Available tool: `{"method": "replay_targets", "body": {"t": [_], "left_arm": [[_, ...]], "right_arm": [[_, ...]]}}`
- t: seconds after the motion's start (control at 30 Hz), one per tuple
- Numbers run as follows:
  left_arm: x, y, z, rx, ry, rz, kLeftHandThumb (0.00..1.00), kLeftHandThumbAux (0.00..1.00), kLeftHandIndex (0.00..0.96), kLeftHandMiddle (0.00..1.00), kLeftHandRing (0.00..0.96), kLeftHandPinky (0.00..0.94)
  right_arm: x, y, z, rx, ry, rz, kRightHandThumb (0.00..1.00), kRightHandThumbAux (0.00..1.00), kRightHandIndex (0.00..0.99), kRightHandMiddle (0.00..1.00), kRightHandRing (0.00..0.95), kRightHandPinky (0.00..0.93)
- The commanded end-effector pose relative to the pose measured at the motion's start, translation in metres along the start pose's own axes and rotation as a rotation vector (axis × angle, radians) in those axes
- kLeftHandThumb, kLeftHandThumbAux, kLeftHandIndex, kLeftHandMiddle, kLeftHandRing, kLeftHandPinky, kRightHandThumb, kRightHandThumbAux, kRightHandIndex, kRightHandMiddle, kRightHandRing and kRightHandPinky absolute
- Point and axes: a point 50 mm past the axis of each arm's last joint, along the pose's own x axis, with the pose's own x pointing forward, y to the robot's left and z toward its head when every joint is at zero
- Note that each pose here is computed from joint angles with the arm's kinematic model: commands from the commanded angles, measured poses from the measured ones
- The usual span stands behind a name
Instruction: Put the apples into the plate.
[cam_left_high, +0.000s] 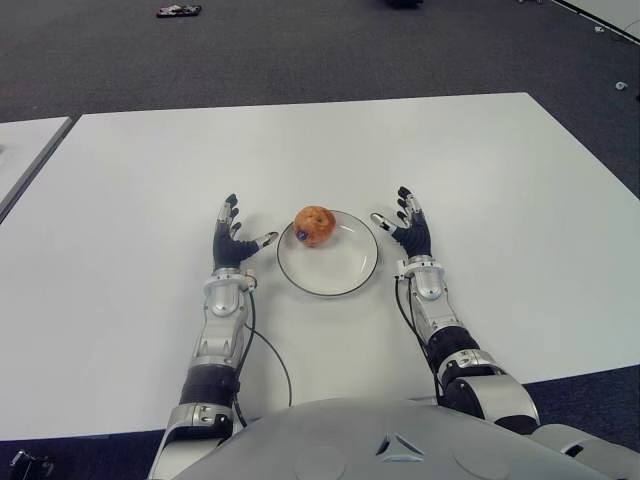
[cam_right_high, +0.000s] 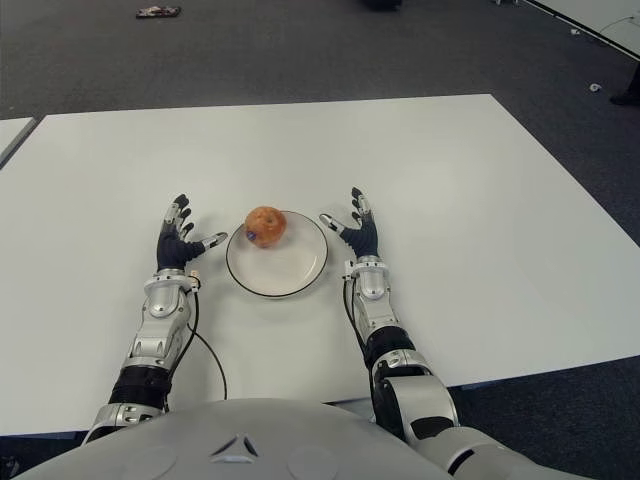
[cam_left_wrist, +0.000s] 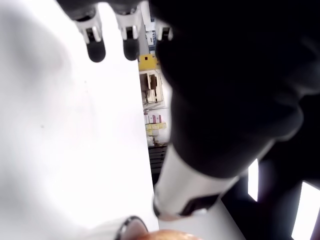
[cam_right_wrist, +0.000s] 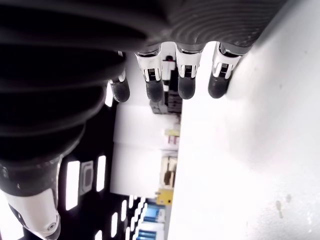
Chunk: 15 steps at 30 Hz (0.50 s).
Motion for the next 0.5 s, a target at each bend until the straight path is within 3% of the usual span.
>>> {"method": "replay_targets", "body": {"t": [0.03,0.5], "left_arm": [[-0.0016,-0.0007,-0.0024,0.009,0.020,-0.007,0.000,0.495,0.000,0.000,0.000,0.000],[-0.0014,0.0000,-0.0010,0.013,0.020,-0.009,0.000,0.491,0.000,0.000,0.000,0.000]], "right_arm": [[-0.0069,0.0009,-0.0108,-0.021,0.077,0.028,0.080,0.687,0.000,0.000,0.000,0.017],[-0.0090,-0.0005,-0.0130,-0.043,0.127,0.047,0.096,0.699,0.000,0.000,0.004,0.040]]}}
